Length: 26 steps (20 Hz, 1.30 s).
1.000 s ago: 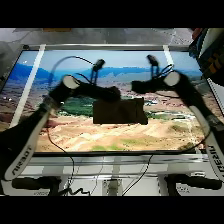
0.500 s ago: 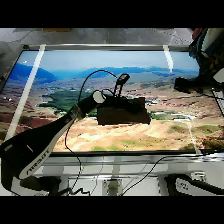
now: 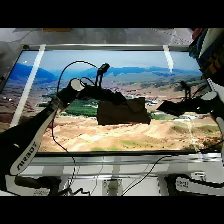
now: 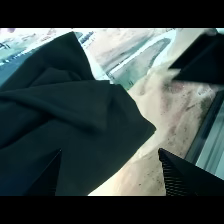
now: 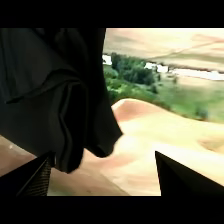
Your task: Fold the clothes and pants, and hang the long-sleeved shirts on hangers.
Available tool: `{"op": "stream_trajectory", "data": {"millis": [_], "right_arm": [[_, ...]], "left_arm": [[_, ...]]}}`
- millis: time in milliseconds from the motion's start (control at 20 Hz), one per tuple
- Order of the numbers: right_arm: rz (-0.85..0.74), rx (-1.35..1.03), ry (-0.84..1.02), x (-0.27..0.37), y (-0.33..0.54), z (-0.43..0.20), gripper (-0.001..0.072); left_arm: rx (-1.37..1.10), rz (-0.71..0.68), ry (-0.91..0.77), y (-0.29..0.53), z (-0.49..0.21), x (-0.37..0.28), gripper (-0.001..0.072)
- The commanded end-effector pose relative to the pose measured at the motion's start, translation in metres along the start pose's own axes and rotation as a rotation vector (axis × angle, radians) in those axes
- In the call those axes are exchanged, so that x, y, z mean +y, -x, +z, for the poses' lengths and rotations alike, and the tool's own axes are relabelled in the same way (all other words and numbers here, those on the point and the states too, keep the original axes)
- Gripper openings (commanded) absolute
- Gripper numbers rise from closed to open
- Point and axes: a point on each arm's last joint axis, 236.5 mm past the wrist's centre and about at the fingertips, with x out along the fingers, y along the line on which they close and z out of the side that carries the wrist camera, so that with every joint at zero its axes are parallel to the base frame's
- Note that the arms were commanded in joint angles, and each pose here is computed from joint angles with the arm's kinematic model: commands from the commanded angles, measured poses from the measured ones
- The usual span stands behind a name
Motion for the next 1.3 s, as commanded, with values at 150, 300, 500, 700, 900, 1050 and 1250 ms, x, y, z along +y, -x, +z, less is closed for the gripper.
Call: {"op": "stream_trajectory", "data": {"millis": [150,300,500,700,900,1050,1250], "right_arm": [[-0.007,0.071,0.109,0.043,-0.085,-0.023,0.0706],[-0.116,0.048,0.075,0.029,-0.097,-0.005,0.0706],[-0.226,-0.006,-0.048,-0.005,-0.082,0.029,0.0706],[-0.156,0.095,-0.161,-0.009,-0.089,0.023,0.0698],[0.05,0.304,-0.222,0.02,-0.121,-0.016,0.0677],[0.355,0.297,-0.246,0.078,-0.131,-0.008,0.0657],[0.39,0.184,-0.199,0.105,-0.15,0.015,0.0381]], "left_arm": [[0.0,0.008,0.019,0.011,0.002,0.013,0.0707],[0.0,0.008,0.019,0.011,0.002,0.013,0.0707],[0.0,0.008,0.019,0.011,0.002,0.013,0.0707],[0.0,0.008,0.019,0.011,0.002,0.013,0.0707],[0.0,0.008,0.018,0.011,0.002,0.013,0.0707],[0.0,0.009,0.018,0.011,0.002,0.013,0.0707],[0.033,0.053,-0.023,0.012,-0.006,0.024,0.0689]]}}
